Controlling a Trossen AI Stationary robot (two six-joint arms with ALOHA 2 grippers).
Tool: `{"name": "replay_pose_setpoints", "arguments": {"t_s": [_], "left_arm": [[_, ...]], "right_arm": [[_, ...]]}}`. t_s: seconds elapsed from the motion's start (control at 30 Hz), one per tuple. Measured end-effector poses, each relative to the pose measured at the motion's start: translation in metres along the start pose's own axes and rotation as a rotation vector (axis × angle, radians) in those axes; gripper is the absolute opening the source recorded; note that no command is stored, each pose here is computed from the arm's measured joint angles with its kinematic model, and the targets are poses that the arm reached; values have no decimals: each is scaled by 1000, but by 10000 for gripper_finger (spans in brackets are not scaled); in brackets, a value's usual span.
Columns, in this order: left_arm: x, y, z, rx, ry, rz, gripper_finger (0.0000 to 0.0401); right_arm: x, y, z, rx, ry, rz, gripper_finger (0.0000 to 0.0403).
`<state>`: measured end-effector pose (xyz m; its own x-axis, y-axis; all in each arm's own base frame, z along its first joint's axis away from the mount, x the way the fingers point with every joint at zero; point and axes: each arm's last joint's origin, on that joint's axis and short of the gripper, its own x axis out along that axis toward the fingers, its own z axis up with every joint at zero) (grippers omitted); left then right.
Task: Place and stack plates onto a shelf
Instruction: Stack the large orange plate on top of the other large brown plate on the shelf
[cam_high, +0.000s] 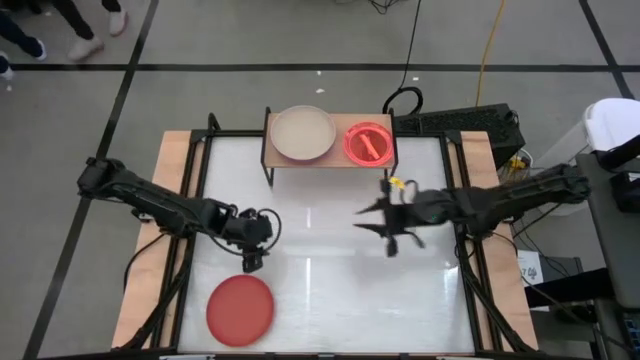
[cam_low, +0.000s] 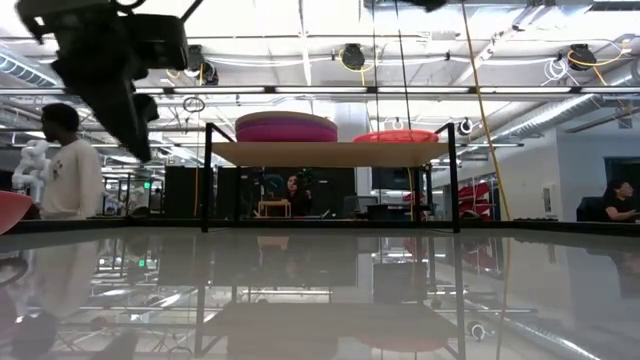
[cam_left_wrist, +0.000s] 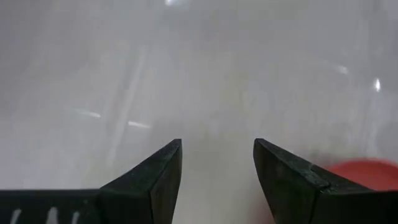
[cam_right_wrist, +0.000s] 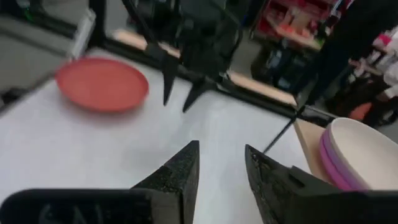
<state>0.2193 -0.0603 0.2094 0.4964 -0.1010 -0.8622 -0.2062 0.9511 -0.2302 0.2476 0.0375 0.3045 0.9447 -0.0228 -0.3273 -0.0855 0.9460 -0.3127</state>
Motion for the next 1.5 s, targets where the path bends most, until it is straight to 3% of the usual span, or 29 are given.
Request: {"name": "replay_pose_setpoints", "arguments": {"t_s": [0.17, 0.3, 0.53, 0.97, 1.1, 1.2, 1.3, 1.37, 1.5], "left_arm": [[9, -5, -3, 32, 60, -43, 204], [17, -13, -3, 48, 107, -155, 204], [45, -31, -14, 88, 277, -315, 204], [80, -31, -24, 84, 394, -259, 201], [79, -29, -24, 117, 383, -258, 158], [79, -28, -23, 151, 366, -257, 94], [80, -28, -17, 173, 337, -330, 25], [78, -24, -11, 170, 310, -347, 13], [61, -11, 13, 209, 155, -273, 11]], "right_arm": [[-32, 15, -34, 81, -162, -10, 110], [-47, 20, -52, 152, -274, -9, 110], [-57, 21, -64, 169, -318, -10, 110], [-56, 22, -64, 167, -315, -10, 110], [-56, 21, -64, 165, -314, -14, 109], [-56, 21, -64, 158, -313, -17, 109], [-56, 21, -65, 155, -307, -39, 109], [-56, 21, -65, 154, -306, -44, 109], [-56, 21, -65, 147, -305, -47, 109]]}}
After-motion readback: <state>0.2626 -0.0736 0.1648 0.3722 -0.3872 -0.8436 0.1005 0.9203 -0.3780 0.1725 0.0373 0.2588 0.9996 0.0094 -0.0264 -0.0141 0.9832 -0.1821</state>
